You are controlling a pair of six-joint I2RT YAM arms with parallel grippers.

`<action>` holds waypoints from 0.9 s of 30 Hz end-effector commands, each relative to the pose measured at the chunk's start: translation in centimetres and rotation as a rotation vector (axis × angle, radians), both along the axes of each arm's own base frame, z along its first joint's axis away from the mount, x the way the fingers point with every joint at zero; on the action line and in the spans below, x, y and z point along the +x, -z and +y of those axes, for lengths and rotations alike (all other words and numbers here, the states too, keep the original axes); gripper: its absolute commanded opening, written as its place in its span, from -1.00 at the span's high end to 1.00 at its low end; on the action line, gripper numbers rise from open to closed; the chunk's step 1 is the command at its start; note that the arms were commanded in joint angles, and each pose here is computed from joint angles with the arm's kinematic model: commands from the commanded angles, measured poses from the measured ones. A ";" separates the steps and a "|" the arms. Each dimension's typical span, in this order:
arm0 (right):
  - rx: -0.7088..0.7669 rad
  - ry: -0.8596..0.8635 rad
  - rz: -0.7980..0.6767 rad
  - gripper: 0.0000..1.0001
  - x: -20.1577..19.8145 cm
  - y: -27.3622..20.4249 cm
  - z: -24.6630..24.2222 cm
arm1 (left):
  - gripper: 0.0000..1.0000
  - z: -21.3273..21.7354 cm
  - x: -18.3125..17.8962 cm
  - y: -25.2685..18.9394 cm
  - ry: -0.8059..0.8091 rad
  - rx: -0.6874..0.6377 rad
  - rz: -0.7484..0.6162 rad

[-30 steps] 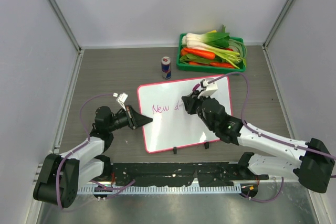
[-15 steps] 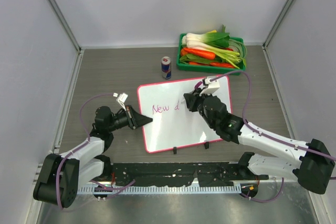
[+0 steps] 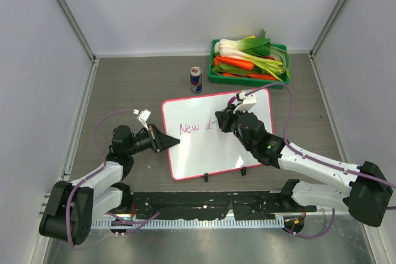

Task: Write a sentence on the whiteboard

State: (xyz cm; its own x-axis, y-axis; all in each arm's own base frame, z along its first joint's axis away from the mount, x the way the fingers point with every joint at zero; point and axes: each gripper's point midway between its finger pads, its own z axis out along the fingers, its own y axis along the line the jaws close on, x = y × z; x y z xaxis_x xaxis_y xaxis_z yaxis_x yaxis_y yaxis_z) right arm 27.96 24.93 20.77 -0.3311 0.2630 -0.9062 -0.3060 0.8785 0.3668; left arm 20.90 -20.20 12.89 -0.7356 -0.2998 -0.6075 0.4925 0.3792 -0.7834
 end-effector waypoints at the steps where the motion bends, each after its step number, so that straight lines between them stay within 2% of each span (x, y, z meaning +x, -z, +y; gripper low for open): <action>1: 0.020 -0.012 0.000 0.97 -0.1 -0.2 0.4 | 1.00 0.5 0.9 1.4 -0.041 0.080 -0.059; 15: 0.004 -0.017 0.057 0.97 -1.3 2.4 -0.7 | 1.00 0.6 1.0 1.4 -0.044 0.081 -0.059; 27: 0.015 0.061 0.014 0.97 -0.2 0.9 -1.5 | 1.00 0.5 0.9 1.4 -0.041 0.081 -0.058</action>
